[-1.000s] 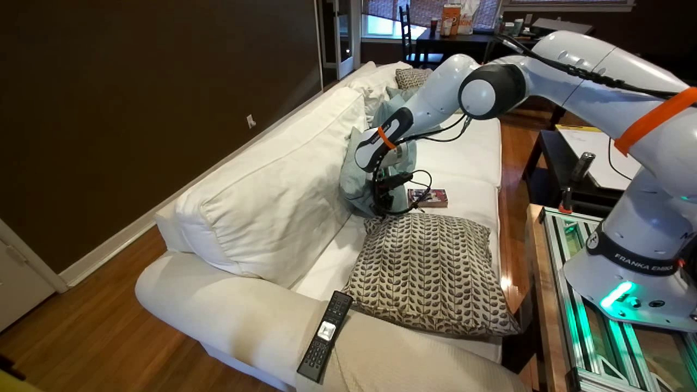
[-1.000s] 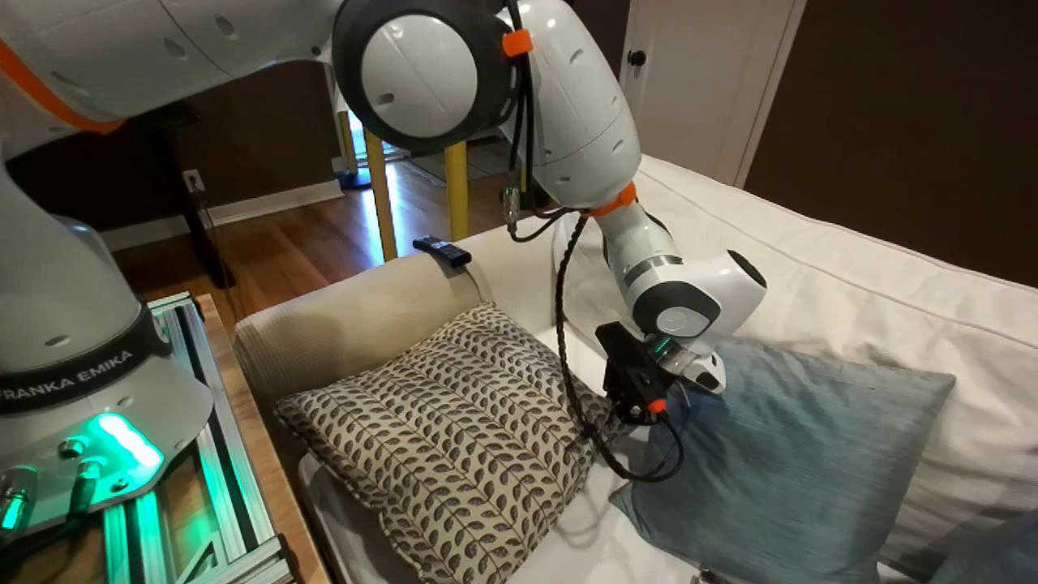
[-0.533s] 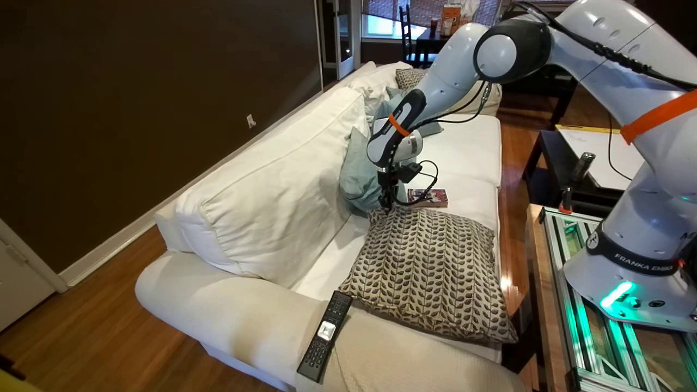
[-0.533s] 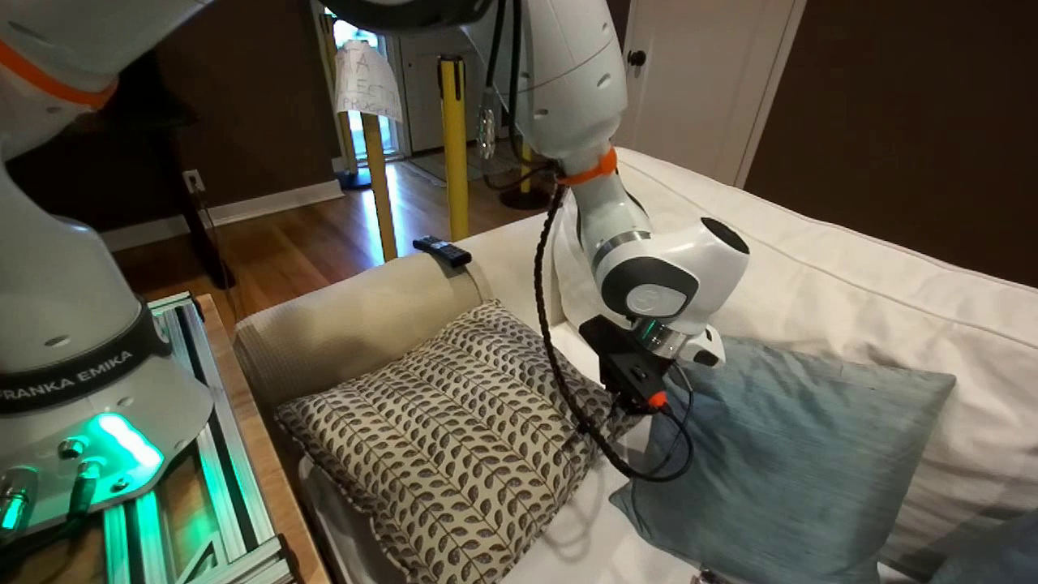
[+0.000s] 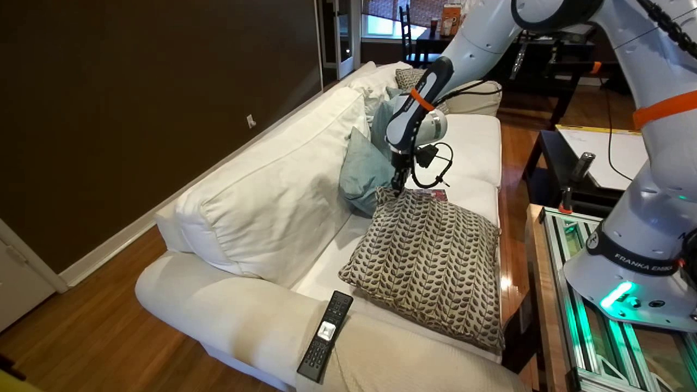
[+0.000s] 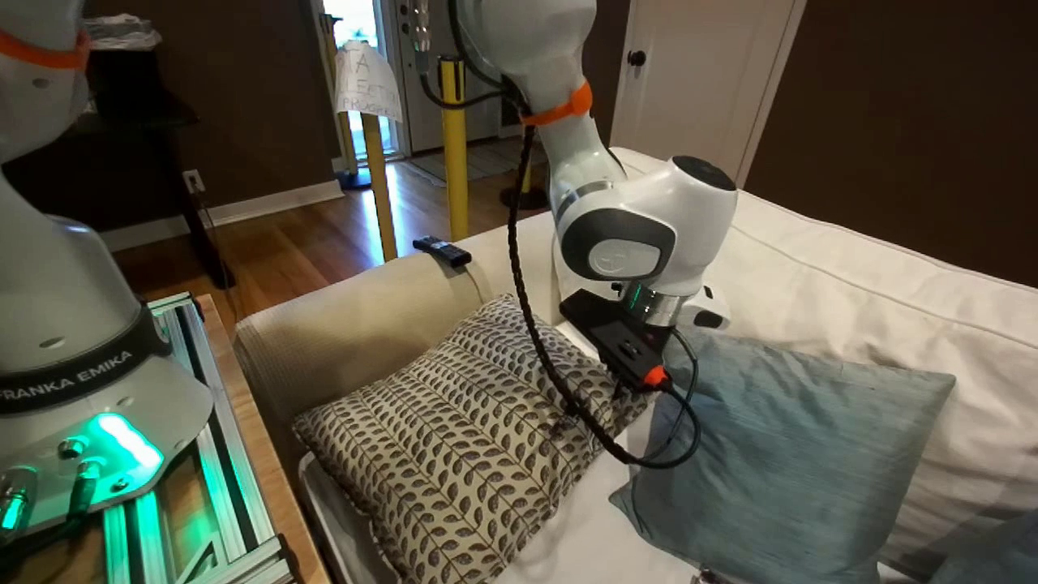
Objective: Move the brown pillow to the right then move the grey pillow to the left.
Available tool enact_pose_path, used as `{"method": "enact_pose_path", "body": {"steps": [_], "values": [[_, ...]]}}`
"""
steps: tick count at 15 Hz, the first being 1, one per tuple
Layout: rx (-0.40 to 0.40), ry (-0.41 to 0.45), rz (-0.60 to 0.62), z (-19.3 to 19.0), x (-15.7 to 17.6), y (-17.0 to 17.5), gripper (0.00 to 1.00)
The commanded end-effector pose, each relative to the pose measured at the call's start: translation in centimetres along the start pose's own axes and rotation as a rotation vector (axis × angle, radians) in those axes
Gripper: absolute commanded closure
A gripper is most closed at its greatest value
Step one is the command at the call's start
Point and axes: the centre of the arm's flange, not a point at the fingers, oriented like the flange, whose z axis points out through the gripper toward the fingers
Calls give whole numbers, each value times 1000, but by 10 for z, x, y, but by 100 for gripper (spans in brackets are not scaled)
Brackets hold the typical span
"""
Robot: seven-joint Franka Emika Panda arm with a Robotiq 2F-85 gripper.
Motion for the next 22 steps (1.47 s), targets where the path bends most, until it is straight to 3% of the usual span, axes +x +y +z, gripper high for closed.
{"method": "enact_pose_path", "body": {"steps": [1, 6, 12, 19, 22], "values": [[-37, 88, -78, -62, -19, 0, 97], [-106, 114, -172, -113, -25, 7, 97], [-250, 162, -107, -162, -26, 33, 97], [-377, 96, -80, -198, -39, 80, 97], [-390, 180, -63, -214, -34, 87, 97]]}}
